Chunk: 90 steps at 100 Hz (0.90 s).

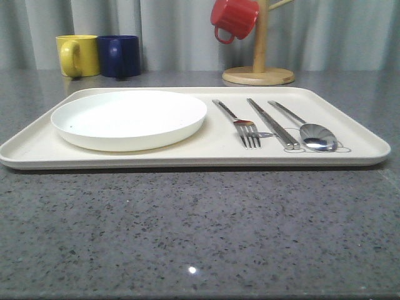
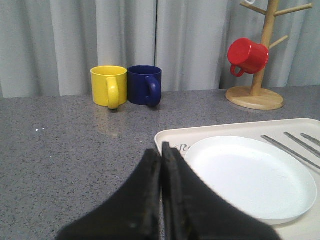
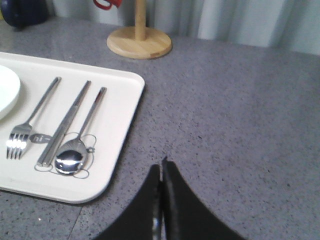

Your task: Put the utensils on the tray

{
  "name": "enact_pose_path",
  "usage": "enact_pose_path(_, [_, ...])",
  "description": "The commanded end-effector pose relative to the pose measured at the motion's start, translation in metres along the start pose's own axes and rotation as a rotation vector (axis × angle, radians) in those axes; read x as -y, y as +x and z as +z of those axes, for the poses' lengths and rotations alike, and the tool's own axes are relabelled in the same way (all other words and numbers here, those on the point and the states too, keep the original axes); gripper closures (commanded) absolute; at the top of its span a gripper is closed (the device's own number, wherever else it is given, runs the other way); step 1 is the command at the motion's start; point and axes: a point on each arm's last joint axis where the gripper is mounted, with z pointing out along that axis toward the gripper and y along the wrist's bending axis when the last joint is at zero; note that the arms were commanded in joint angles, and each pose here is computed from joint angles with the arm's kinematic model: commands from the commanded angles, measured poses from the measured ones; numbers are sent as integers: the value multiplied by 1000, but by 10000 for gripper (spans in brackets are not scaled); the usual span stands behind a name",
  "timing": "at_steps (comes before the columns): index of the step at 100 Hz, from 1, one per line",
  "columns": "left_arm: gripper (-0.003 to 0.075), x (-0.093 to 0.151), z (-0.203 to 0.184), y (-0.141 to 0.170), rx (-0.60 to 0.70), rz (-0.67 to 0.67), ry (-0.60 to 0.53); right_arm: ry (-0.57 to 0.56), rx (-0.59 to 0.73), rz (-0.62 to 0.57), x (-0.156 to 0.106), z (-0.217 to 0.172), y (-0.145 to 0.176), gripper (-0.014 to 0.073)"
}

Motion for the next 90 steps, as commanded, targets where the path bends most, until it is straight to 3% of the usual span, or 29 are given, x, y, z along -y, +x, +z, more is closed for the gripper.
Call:
enact_pose_path(1, [739,-1,-1,-14,84,-7,-16,-14,165,-12,-1,-6,-4,664])
enact_pose_path(26, [739,-1,-1,-14,84,-7,-16,68,231,78,2,-9,44,664])
enact_pose_path(49, [739,-1,-1,-14,84,-7,-16,98,342,81,2,-10,73,664])
enact_pose_path(66, [739,-1,-1,-14,84,-7,-16,88,385,88,2,-2,90,664])
enact_pose_path(90, [739,-1,-1,-14,84,-7,-16,88,396,87,2,-2,89,664])
